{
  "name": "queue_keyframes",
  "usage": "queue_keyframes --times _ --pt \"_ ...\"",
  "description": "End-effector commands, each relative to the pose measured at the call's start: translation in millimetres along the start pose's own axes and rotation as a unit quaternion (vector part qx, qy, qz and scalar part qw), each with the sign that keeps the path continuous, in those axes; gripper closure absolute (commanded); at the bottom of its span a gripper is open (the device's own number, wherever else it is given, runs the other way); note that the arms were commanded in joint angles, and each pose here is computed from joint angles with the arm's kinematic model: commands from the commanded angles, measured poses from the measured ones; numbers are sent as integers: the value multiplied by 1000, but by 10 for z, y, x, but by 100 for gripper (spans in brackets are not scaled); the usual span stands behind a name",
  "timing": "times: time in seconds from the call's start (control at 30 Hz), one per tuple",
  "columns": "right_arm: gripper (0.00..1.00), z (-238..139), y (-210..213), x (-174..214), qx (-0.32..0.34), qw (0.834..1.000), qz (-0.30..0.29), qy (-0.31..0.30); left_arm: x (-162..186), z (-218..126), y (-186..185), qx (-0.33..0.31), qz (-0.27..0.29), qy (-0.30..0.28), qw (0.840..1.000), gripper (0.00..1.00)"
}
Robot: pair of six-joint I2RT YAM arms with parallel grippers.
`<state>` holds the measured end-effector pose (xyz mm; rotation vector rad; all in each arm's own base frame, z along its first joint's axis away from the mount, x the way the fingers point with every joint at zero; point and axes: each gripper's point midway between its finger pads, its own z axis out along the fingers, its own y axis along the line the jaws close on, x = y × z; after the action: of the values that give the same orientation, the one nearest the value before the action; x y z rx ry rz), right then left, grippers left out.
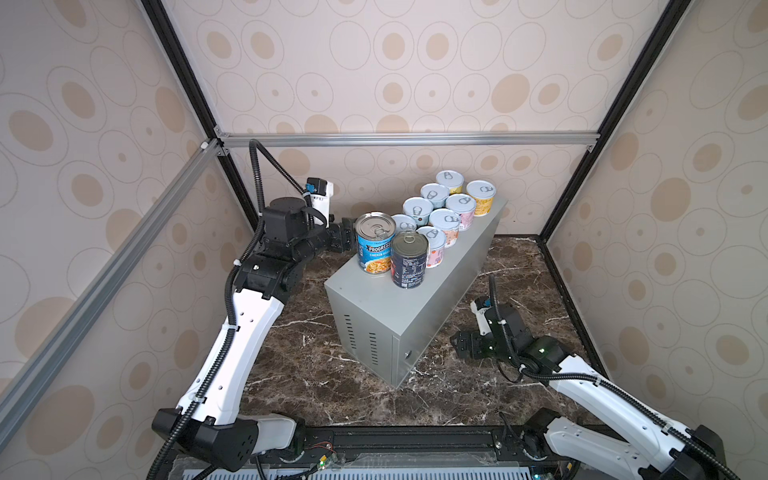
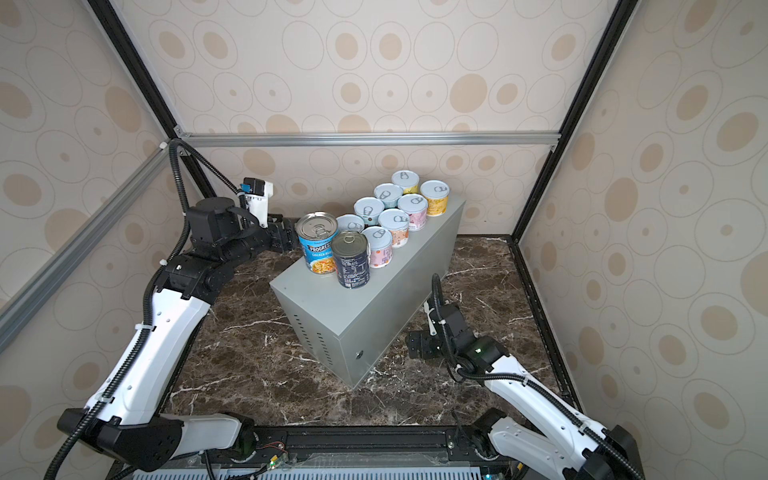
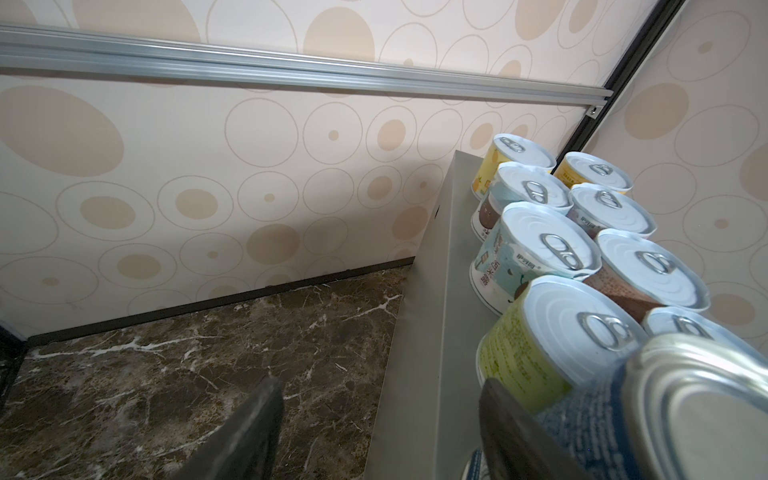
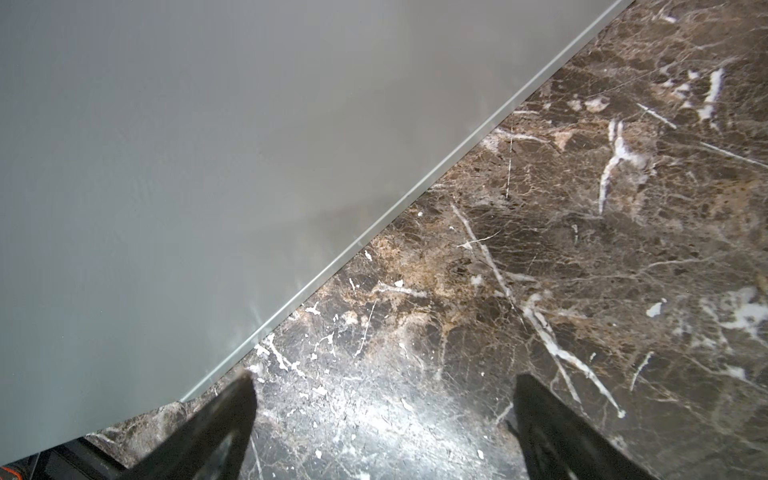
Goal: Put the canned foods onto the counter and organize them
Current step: 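Withdraw the open left gripper back from the placed Progresso can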
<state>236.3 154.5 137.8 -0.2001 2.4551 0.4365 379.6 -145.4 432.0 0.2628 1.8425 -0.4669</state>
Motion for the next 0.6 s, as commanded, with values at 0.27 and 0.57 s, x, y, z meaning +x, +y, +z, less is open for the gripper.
queue_keyframes --times 0.27,0.57 --pt "1 -134 -9 -62 6 1000 -12 -14 -154 -239 63 -37 -1 -28 999 20" --pt "1 -480 -150 -212 47 997 -11 -54 -183 -630 253 -97 -9 -52 994 8"
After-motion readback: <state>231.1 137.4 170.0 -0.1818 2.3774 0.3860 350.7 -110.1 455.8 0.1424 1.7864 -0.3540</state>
